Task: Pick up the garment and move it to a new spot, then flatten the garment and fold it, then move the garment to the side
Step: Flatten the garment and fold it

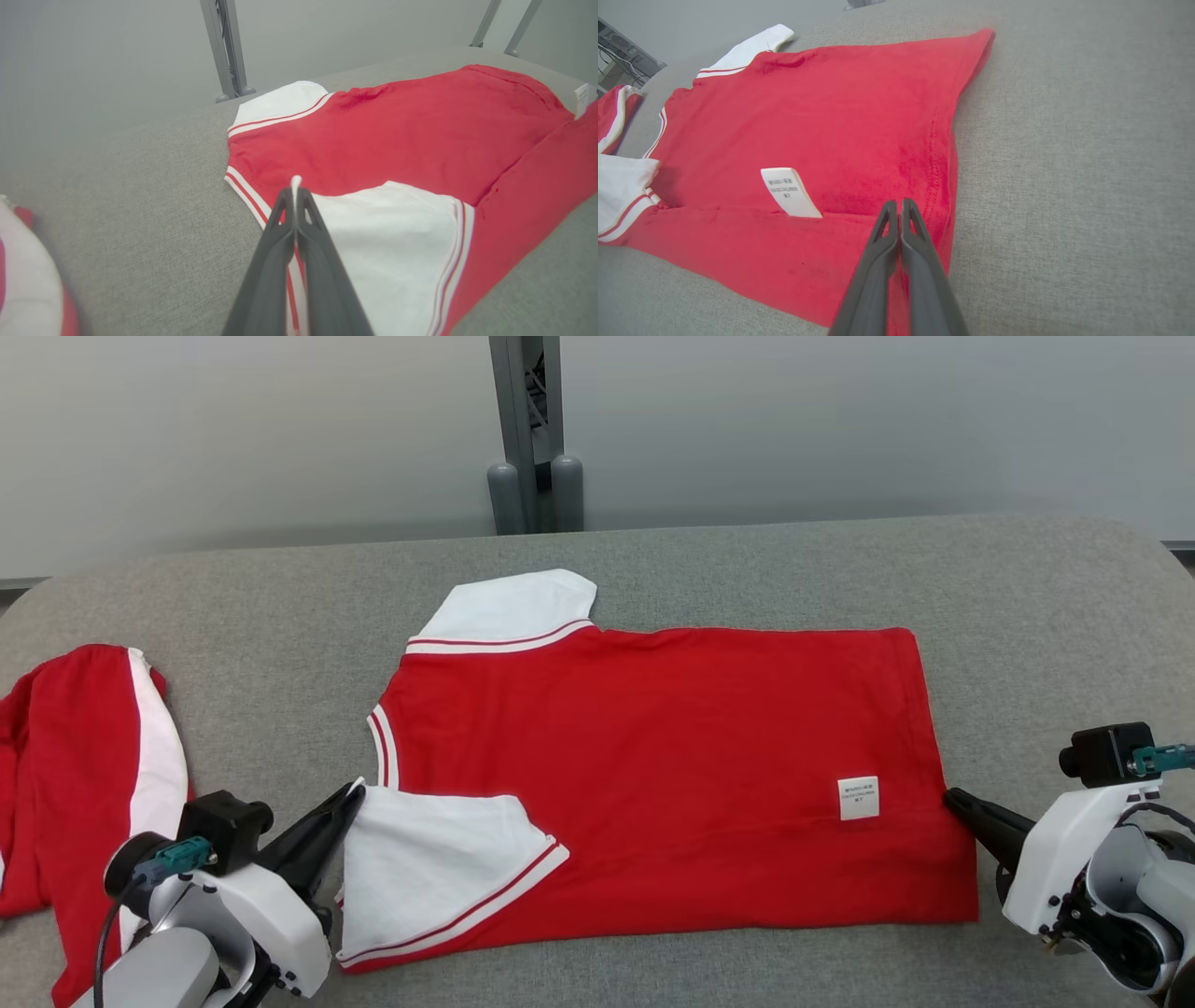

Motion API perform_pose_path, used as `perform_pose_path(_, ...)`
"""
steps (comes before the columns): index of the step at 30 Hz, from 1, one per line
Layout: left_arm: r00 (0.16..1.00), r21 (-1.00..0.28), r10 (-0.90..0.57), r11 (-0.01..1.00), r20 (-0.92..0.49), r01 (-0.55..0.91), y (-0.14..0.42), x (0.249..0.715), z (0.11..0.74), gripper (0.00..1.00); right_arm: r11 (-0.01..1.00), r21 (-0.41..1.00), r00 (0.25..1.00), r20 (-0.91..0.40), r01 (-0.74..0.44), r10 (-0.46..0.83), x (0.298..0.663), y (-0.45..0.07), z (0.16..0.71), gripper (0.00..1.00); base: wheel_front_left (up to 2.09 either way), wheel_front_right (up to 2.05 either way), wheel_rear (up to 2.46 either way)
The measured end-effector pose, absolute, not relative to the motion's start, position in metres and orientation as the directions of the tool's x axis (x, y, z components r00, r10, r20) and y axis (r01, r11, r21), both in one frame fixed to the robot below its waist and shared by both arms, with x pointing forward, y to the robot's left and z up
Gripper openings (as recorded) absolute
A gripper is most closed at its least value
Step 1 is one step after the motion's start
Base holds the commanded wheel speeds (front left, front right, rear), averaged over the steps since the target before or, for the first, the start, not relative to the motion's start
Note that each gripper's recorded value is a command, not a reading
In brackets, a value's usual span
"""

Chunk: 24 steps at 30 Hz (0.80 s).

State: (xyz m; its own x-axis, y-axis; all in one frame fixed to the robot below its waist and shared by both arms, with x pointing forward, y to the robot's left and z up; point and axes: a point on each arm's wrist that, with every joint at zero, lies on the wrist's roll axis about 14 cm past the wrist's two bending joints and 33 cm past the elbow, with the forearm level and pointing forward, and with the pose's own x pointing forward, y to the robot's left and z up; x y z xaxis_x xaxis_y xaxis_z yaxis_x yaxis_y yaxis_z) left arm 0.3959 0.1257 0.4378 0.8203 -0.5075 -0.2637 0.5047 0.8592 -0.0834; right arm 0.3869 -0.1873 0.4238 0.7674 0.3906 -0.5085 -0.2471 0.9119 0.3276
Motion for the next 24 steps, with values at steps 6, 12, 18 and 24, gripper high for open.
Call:
perform_pose_path(6,0.830,-0.058,-0.489,0.868,-0.267,0.493,0.127,0.412,0.435,0.00,0.913,0.326,0.763,-0.515,-0.246,0.390,0.393,-0.186,0.418,0.00,0.00,0.00,0.00)
perform_pose_path(12,0.830,-0.050,-0.479,0.872,-0.285,0.486,0.126,0.419,0.426,0.00,0.919,0.323,0.756,-0.536,-0.227,0.376,0.392,-0.189,0.410,0.00,0.00,0.00,0.00)
perform_pose_path(18,0.844,-0.045,-0.447,0.889,-0.297,0.456,0.131,0.428,0.421,1.00,0.920,0.341,0.788,-0.504,-0.194,0.353,0.402,-0.190,0.413,1.00,0.00,0.00,0.00)
perform_pose_path(24,0.876,-0.017,-0.414,0.906,-0.249,0.423,0.139,0.433,0.437,1.00,0.926,0.327,0.813,-0.476,-0.191,0.336,0.403,-0.193,0.418,1.00,0.00,0.00,0.00)
